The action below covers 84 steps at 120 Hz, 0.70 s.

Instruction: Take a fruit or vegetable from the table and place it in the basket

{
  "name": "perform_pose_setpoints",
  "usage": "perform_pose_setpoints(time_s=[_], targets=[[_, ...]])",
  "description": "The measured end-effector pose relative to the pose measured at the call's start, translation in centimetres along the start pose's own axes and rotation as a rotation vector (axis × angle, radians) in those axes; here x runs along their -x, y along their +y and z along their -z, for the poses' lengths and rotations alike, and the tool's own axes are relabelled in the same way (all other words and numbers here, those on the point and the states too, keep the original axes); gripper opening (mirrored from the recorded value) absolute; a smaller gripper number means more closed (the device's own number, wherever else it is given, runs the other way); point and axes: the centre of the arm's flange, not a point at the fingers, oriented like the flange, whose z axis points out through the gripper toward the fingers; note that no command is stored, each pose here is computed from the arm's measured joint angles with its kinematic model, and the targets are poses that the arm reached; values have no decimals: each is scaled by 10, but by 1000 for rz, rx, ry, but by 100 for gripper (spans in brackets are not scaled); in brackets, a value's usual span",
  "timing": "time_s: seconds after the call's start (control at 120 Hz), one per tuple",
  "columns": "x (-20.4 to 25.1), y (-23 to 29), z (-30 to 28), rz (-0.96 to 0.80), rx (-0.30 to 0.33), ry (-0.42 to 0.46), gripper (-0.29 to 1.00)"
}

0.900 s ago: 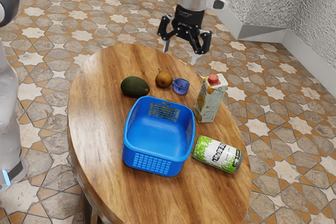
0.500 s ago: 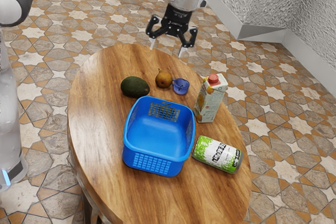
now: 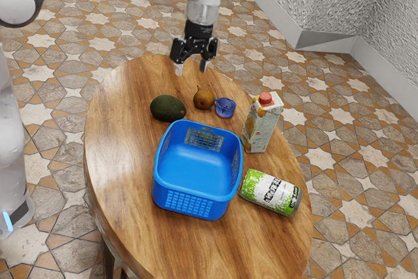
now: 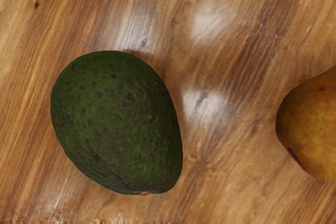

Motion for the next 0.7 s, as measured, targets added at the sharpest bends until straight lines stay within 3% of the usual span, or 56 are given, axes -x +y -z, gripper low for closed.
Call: perform_pose_setpoints(time_s=[0.208,0.7], targets=[[-26,6,-2,225,55,-29,70],[-47,-21,-56,634,23,-51,70]])
